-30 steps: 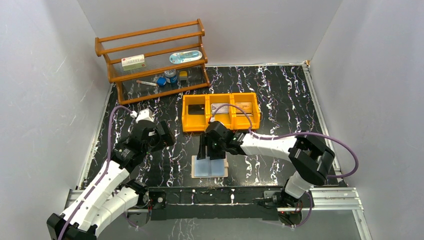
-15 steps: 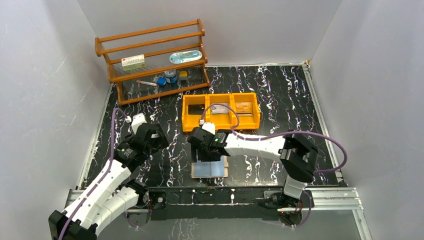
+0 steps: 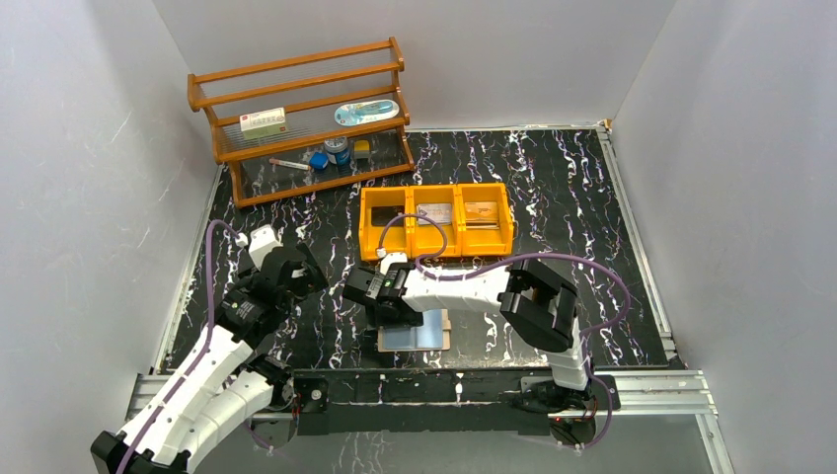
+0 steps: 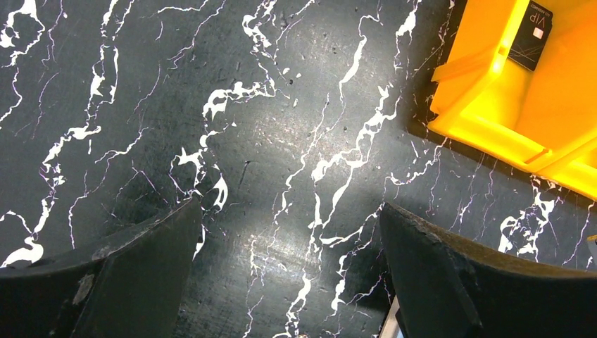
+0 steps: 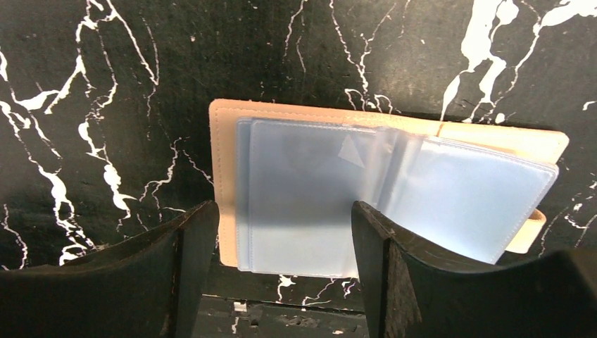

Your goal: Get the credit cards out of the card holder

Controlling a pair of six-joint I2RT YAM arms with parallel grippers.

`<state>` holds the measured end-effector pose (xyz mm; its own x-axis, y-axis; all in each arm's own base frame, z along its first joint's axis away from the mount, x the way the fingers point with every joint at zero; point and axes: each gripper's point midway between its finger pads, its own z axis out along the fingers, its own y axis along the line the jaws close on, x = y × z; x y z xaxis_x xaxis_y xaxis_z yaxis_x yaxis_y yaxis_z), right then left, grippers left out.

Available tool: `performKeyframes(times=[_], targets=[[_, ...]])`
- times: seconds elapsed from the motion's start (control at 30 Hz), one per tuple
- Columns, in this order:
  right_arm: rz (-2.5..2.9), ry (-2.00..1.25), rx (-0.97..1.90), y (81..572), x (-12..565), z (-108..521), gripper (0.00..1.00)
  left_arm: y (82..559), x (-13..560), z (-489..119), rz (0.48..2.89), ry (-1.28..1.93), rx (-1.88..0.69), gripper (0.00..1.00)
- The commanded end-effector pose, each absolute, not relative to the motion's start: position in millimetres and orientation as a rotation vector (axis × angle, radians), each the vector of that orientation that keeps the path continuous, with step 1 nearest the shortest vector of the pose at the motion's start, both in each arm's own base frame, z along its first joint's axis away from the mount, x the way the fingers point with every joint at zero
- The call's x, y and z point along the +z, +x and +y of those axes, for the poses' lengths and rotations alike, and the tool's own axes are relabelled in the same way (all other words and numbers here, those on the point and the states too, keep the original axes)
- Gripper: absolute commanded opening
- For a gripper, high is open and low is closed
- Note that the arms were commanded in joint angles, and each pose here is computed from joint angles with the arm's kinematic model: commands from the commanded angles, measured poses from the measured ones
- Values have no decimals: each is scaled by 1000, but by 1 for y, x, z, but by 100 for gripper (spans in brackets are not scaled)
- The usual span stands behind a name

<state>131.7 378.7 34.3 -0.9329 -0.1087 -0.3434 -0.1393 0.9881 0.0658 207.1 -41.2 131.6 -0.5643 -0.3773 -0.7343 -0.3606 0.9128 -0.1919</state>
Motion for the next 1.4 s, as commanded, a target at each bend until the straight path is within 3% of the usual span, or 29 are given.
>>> performKeyframes(times=[0.0,0.27,0.43,0.73,0.83,1.37], targets=[[2764,-162,78,136,44,375,77,209,139,-36,2177,-551,-20,97],[2752,-173,153,133,42,375,77,210,135,-40,2205,-530,-22,97],[2818,-151,20,125,16,360,76,211,134,-42,2211,-521,-30,98],[2797,-173,272,125,29,377,54,211,132,-44,2224,-509,-30,98],[2791,-182,368,126,37,382,61,212,131,-46,2236,-496,-36,98],[2784,-74,759,129,50,376,64,212,127,-94,2358,-413,-284,95]])
